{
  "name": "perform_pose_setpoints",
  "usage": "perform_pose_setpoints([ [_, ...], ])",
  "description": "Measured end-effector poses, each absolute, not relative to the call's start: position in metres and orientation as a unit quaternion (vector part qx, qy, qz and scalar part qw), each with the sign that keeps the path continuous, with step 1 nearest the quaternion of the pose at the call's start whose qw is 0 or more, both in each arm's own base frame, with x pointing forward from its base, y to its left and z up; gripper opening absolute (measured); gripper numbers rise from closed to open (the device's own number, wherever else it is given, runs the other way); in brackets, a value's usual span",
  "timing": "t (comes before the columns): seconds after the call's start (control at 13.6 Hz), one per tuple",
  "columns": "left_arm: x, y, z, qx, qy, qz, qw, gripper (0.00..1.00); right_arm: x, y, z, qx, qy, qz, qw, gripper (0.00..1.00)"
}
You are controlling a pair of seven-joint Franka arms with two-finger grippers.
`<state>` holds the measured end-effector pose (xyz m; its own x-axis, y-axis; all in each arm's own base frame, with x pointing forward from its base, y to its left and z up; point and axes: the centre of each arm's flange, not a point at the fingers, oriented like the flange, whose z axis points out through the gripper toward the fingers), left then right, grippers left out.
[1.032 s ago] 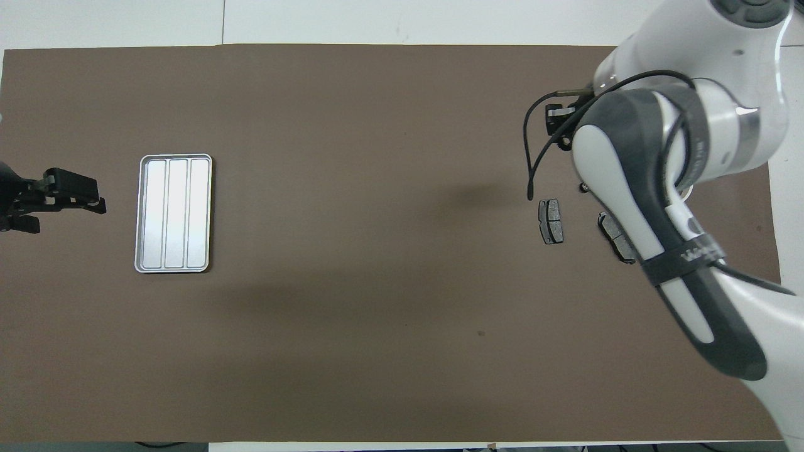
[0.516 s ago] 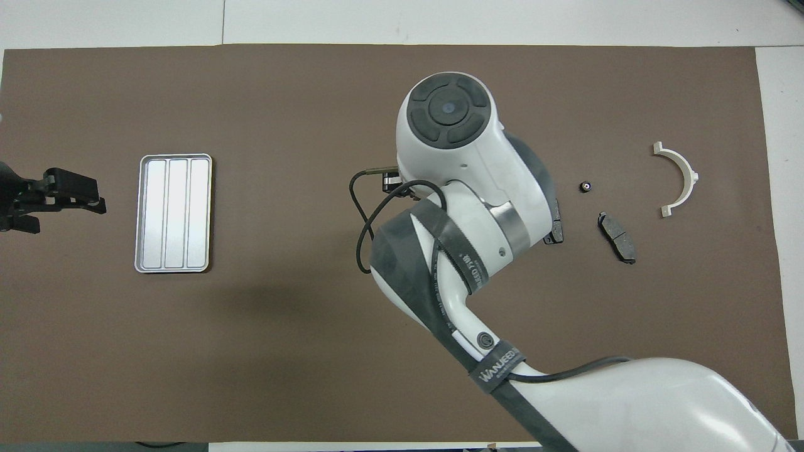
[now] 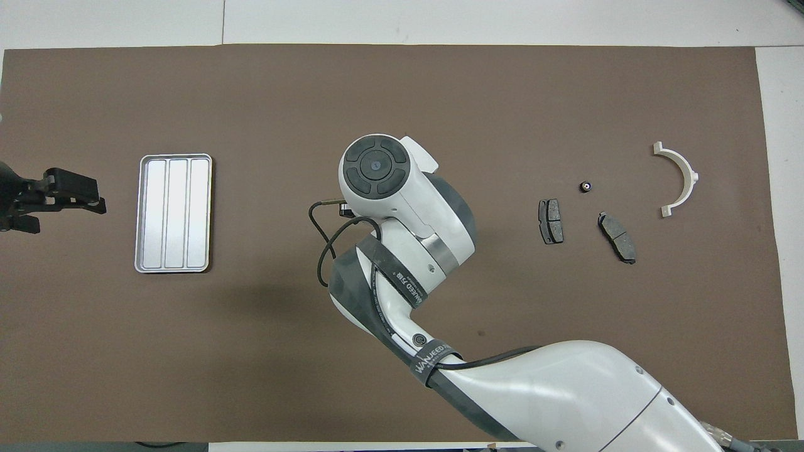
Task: Pick bearing gear from pile to tray
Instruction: 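Carry the black part to the table center and release it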
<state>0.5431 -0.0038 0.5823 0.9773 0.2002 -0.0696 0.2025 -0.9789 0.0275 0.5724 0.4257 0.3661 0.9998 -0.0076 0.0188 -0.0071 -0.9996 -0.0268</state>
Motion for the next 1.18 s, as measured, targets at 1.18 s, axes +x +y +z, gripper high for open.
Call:
perform_pose_setpoints([
  [1.18,0.543,-0.004,0.582,0.994,0.101,-0.033,0.017,1.0,0.562,0.422,0.289,-1.0,0.001,-0.012,0.023,0.52],
])
